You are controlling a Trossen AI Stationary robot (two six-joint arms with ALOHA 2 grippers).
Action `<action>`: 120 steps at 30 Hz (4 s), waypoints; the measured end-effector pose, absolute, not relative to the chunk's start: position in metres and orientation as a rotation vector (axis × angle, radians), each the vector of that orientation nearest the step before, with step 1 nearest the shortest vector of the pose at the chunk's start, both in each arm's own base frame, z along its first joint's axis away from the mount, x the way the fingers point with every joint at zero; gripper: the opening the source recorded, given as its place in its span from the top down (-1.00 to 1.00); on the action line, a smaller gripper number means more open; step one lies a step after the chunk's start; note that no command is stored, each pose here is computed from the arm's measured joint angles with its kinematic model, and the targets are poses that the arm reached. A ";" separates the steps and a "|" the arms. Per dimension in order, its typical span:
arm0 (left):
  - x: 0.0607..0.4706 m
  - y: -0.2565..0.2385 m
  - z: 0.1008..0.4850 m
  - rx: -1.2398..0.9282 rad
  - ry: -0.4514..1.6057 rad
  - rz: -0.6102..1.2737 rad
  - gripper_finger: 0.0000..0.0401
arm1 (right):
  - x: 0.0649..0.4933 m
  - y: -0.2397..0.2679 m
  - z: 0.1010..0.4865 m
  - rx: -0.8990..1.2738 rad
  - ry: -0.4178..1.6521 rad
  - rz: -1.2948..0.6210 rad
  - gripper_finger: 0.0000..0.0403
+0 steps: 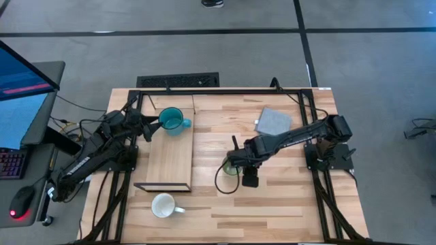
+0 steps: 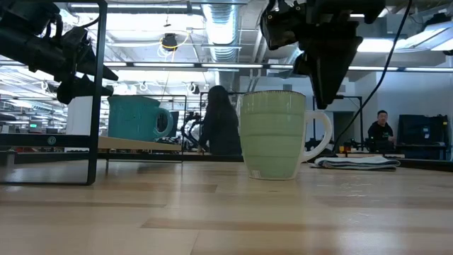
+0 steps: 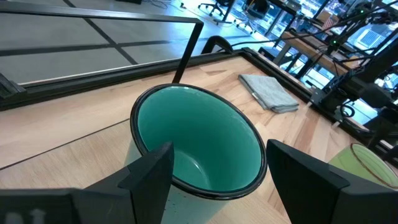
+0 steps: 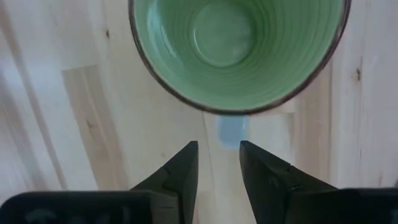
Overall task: Stack small to large cups/mugs on shelf
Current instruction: Put the green mug on the shelf
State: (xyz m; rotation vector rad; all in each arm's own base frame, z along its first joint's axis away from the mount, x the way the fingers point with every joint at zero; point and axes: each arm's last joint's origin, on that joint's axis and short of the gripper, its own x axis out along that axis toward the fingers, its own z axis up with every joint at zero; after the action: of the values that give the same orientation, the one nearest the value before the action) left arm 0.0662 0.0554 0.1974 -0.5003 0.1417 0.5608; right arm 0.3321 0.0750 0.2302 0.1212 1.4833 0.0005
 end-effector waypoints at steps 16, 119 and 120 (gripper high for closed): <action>0.066 0.055 0.197 -0.503 0.142 0.562 -0.23 | 0.335 0.071 0.217 0.111 1.440 0.030 0.32; 0.065 0.056 0.197 -0.498 0.141 0.607 -0.23 | 0.358 0.027 0.240 0.182 1.302 -0.044 0.66; 0.065 0.056 0.197 -0.497 0.141 0.607 -0.23 | 0.360 0.023 0.245 0.179 1.286 -0.044 0.66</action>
State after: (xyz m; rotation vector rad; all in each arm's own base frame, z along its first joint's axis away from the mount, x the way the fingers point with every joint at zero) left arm 0.0654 0.0565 0.1969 -0.4975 0.1407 0.6073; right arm 0.3597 0.0229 0.2448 0.1791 1.2856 -0.0442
